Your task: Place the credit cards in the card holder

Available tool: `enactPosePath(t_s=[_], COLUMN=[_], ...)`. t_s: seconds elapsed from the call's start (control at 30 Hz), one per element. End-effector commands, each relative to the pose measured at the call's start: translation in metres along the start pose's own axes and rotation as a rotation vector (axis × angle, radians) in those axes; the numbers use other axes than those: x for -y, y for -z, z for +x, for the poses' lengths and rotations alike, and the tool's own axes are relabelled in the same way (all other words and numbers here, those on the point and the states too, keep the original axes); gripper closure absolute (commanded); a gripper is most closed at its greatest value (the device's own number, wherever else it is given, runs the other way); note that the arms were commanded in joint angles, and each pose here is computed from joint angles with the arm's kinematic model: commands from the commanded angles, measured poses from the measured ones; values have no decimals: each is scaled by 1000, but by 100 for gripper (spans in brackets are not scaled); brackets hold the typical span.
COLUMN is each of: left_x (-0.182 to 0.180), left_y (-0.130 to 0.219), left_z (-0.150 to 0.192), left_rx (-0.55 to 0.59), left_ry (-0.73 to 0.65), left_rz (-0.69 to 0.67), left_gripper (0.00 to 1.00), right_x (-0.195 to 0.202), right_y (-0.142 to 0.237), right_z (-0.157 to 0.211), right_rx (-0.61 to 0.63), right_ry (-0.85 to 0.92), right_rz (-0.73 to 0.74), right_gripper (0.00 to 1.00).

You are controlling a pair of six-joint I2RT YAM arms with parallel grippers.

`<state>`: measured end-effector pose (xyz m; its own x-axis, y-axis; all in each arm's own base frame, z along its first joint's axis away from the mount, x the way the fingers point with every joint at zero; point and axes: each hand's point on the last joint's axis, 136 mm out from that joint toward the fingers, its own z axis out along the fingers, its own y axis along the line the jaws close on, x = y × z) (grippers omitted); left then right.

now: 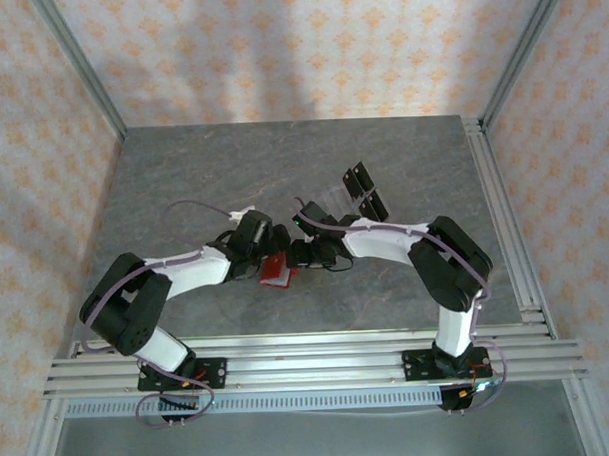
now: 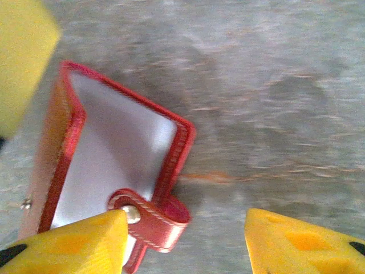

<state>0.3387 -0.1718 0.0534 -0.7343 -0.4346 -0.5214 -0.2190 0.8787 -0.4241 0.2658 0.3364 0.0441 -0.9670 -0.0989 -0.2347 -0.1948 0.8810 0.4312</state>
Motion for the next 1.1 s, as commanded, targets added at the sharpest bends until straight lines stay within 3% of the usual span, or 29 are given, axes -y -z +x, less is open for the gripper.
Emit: enactPosePath(t_s=[0.0,0.7,1.07], left_x=[-4,-31,-37], left_y=[13,22,23], left_z=[0,2,7], left_rx=[12,31,27], left_ry=[-13,20,39], left_rz=[-33,-78,-76], left_gripper=[17,17,16], right_x=[-47,-47,-74], right_y=[22,-11,-10], right_z=[-29,-26,-24], right_rx=[103,17,18], right_ry=[64,62,104], right_rz=[-134,-46,-110], right_gripper=[44,40,40])
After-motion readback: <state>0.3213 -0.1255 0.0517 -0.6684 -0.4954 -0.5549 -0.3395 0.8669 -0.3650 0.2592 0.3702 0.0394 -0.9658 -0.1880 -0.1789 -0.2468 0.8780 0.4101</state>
